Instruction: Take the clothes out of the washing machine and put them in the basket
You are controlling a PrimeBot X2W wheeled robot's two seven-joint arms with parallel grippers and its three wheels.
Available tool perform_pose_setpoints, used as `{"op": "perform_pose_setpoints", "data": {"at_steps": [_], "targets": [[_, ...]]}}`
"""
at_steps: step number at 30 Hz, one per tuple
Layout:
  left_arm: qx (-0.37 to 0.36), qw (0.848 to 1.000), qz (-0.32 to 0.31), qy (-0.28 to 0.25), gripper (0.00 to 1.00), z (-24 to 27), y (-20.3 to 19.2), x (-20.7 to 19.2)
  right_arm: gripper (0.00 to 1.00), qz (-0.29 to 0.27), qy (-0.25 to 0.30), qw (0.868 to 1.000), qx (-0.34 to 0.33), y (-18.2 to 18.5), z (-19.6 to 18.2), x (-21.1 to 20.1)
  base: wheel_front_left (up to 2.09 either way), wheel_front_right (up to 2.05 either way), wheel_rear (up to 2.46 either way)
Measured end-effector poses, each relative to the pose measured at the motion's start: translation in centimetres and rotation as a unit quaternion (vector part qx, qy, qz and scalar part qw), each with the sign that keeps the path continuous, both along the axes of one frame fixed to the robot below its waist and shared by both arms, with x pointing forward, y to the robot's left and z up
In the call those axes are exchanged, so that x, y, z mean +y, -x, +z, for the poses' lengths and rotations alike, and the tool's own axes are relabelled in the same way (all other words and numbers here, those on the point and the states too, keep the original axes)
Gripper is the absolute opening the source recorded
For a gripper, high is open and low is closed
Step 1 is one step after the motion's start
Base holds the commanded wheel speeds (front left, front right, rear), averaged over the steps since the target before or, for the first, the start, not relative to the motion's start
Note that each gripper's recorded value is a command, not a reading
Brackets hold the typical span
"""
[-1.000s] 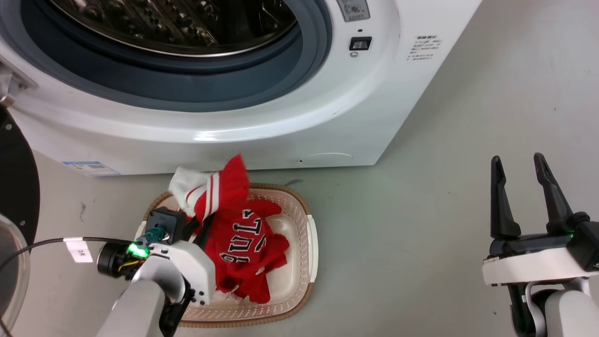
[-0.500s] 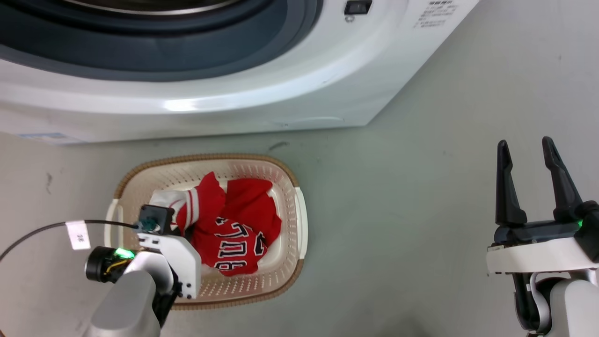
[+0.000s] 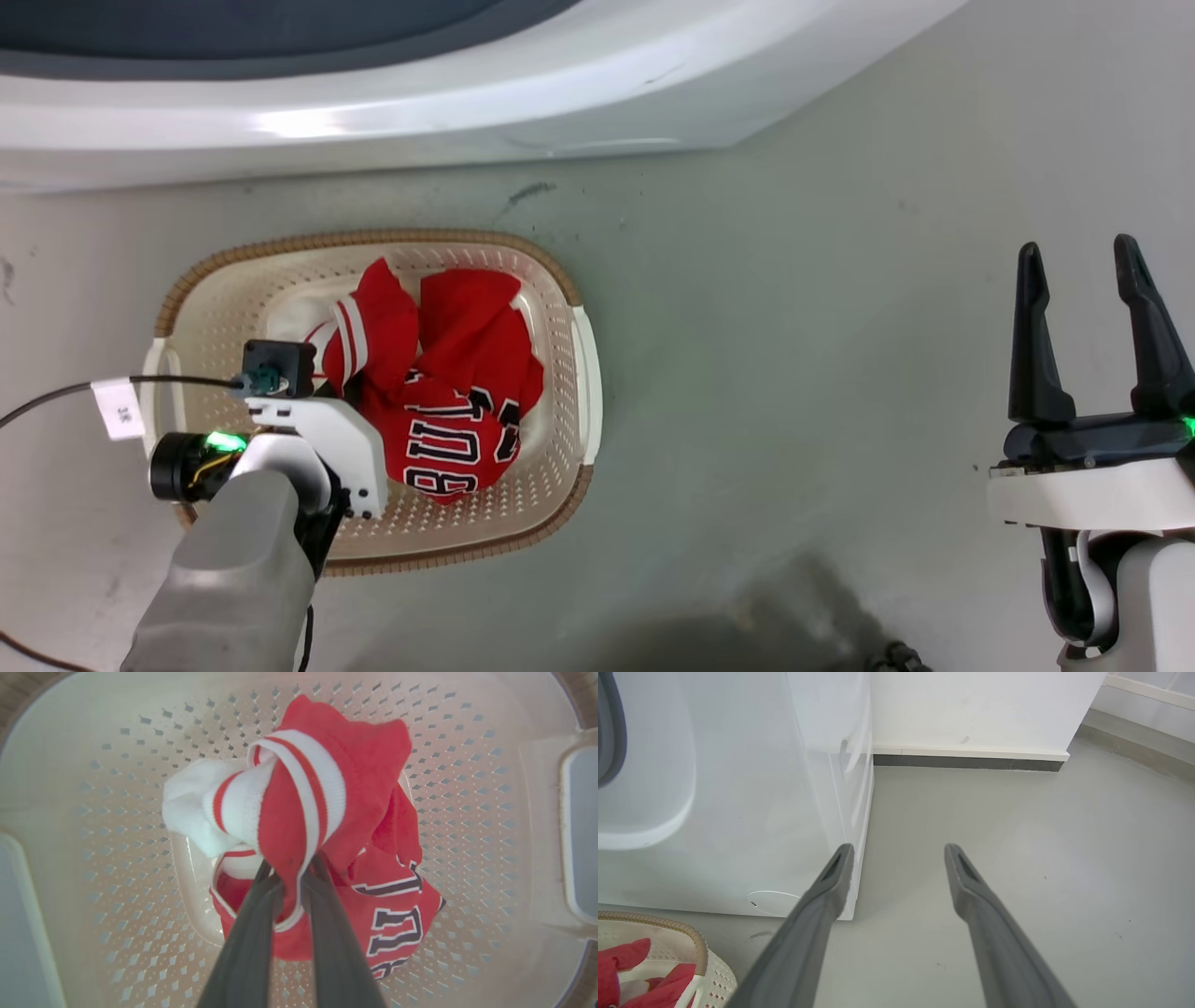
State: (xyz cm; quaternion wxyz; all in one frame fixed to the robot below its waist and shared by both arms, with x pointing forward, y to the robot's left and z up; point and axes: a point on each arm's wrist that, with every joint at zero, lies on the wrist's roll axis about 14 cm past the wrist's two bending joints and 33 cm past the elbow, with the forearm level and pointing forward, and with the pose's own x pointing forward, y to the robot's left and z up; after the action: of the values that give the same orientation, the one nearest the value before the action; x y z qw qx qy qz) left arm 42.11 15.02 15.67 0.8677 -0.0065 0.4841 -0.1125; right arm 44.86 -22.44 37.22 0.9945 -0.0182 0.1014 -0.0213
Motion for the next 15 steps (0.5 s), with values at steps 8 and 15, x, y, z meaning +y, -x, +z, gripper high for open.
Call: {"op": "perform_pose_setpoints", "data": {"at_steps": [8,15], "targets": [[0.027,1.000,-0.003,0.003,0.00,-2.4,0.4,-0.7,1.00,0.001,0.006,1.000,0.022,0.0,-2.0,-0.1,0.00,0.00,0.00],[0.020,1.000,-0.012,-0.003,1.00,-2.5,0.3,-0.7,1.00,0.000,0.007,1.000,0.025,0.1,-2.2,-0.2,0.00,0.00,0.00]]}}
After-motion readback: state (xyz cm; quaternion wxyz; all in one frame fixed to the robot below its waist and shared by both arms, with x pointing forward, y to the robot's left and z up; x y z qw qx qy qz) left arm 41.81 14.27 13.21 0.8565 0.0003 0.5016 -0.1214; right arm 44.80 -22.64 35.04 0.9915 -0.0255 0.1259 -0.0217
